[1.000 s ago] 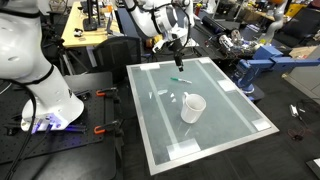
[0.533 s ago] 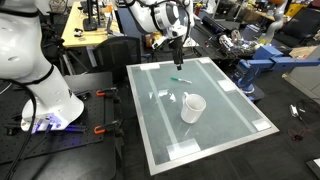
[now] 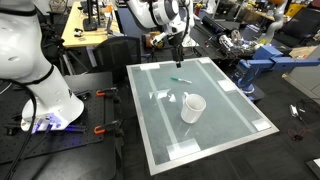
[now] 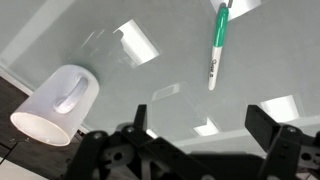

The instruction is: Take the pen out of the mug and put it on the table

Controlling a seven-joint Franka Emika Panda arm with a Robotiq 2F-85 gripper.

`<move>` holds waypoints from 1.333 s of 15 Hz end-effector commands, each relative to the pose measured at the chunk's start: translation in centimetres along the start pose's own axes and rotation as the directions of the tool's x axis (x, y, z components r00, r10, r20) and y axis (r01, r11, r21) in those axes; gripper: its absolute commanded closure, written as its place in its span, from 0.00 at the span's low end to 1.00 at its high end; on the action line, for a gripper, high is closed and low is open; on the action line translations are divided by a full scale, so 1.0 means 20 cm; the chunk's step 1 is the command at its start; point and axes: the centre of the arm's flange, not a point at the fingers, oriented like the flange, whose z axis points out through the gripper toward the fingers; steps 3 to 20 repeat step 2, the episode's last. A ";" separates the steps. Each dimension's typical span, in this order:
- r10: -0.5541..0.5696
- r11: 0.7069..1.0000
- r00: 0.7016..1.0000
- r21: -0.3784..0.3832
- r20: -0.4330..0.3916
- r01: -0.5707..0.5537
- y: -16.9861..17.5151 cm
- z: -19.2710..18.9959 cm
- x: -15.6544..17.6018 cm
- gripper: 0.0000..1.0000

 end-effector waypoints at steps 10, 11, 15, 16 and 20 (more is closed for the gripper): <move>-0.001 1.000 1.000 0.000 0.001 0.001 0.00 0.00 0.00 0.00; -0.001 1.000 1.000 0.000 0.001 0.001 0.00 0.00 0.00 0.00; -0.001 1.000 1.000 0.000 0.001 0.001 0.00 0.00 0.00 0.00; -0.001 1.000 1.000 0.000 0.001 0.001 0.00 0.00 0.00 0.00; -0.001 1.000 1.000 0.000 0.001 0.001 0.00 0.00 0.00 0.00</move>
